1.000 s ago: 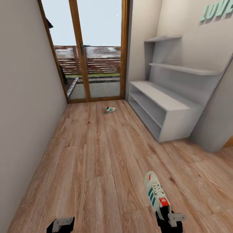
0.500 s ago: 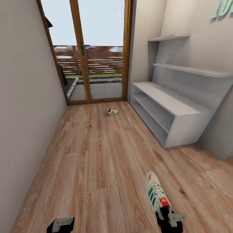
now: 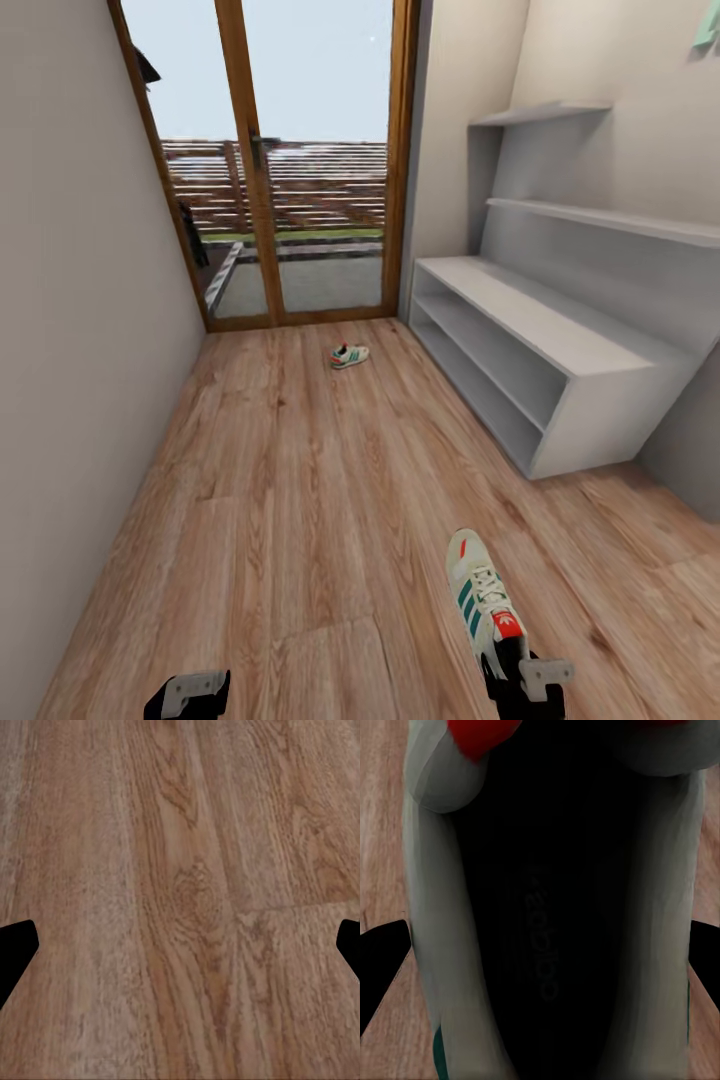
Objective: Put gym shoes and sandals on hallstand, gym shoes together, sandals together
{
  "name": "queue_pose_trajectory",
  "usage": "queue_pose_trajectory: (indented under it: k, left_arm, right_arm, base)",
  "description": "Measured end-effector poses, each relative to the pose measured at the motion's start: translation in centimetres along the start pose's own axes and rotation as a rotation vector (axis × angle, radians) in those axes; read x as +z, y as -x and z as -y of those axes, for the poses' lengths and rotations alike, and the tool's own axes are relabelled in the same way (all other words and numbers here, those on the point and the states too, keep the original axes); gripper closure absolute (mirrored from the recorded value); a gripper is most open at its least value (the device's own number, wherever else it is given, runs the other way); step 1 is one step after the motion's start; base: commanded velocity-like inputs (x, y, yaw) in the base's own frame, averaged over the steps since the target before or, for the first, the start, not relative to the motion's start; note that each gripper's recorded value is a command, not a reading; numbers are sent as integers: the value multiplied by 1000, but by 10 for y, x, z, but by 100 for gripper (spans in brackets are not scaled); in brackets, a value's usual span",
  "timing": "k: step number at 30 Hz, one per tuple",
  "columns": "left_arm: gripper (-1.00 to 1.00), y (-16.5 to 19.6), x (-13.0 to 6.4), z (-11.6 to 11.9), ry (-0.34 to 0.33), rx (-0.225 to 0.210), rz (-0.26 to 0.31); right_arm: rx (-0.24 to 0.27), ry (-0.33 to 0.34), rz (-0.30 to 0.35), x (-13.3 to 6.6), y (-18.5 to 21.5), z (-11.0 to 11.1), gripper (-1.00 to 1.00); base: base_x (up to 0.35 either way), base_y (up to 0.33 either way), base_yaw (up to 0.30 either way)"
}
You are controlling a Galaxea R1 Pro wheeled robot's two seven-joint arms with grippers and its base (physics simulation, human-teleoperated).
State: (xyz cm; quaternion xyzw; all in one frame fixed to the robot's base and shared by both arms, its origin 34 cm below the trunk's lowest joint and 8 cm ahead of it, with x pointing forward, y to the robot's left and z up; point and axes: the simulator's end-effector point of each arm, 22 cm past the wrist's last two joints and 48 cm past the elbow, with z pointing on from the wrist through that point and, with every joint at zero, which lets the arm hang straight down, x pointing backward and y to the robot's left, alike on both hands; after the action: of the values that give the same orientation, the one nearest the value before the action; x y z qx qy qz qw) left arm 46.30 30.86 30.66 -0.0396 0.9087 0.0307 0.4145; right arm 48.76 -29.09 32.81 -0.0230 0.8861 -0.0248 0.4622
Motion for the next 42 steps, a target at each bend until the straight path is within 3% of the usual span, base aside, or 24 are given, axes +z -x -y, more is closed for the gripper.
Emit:
queue_pose_trajectory:
  k: [42]
  left_arm:
    - [-100, -1, 0, 0, 0, 0, -1]
  right_arm:
    - [-1, 0, 0, 0, 0, 1, 100]
  base:
    - [334, 4, 0]
